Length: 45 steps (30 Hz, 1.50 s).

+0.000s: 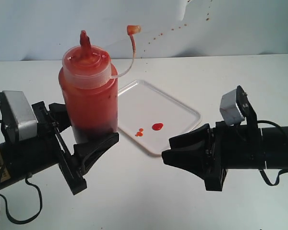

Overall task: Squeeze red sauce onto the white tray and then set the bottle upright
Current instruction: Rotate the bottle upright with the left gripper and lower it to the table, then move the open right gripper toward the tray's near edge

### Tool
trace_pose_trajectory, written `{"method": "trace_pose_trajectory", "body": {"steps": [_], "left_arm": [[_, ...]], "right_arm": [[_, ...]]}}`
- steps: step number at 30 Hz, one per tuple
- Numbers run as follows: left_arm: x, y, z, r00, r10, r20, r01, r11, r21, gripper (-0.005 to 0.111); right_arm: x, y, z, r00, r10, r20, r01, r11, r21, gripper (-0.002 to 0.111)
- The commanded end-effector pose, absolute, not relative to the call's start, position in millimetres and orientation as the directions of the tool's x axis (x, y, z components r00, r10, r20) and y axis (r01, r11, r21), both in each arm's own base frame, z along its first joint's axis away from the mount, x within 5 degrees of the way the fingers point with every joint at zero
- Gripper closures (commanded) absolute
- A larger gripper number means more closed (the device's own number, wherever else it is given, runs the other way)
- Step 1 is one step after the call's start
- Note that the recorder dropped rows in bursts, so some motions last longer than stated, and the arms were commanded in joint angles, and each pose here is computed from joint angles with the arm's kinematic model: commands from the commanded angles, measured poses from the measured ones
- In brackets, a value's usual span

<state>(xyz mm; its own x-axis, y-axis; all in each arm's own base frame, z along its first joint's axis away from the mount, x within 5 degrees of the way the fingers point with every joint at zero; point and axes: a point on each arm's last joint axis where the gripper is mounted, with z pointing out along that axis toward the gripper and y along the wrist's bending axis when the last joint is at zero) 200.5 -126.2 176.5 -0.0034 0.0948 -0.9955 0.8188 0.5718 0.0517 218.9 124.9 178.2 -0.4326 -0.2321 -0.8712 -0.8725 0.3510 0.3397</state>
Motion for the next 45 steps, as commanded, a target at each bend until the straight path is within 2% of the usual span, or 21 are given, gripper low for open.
{"method": "trace_pose_trajectory", "body": {"steps": [1,6,16,19,24,38,41,45], "left_arm": [[199.5,-126.8,183.3,-0.034,0.000,-0.999,0.823,0.567,-0.028,0.107],[196.3,-128.9,182.2,-0.067,-0.006,-0.998,0.844,0.533,-0.060,0.107],[196.4,-128.8,182.3,-0.098,-0.026,-0.995,0.841,0.533,-0.096,0.107],[196.4,-128.8,182.3,-0.098,-0.026,-0.995,0.841,0.533,-0.096,0.107],[196.4,-128.8,182.3,-0.138,-0.052,-0.989,0.835,0.531,-0.145,0.107],[197.2,-128.3,182.3,-0.143,-0.057,-0.988,0.829,0.539,-0.151,0.107],[197.5,-128.1,180.8,-0.151,-0.044,-0.988,0.825,0.545,-0.151,0.107],[197.5,-128.1,180.8,-0.151,-0.044,-0.988,0.825,0.545,-0.151,0.107]], "right_arm": [[216.1,126.9,182.2,-0.426,-0.196,-0.883,-0.882,0.307,0.358,0.065],[208.5,130.7,191.7,-0.434,-0.129,-0.892,-0.893,0.191,0.407,0.065],[209.4,130.7,192.3,-0.407,-0.126,-0.905,-0.905,0.193,0.380,0.064],[209.4,130.7,192.3,-0.407,-0.126,-0.905,-0.905,0.193,0.380,0.050],[209.4,130.7,192.3,-0.407,-0.126,-0.905,-0.905,0.193,0.380,0.003],[209.4,130.7,192.3,-0.409,-0.125,-0.904,-0.904,0.193,0.382,0.003],[209.4,130.7,192.3,-0.457,-0.115,-0.882,-0.881,0.200,0.430,0.003],[209.4,130.7,192.3,-0.427,-0.121,-0.896,-0.895,0.196,0.400,0.003]]}}
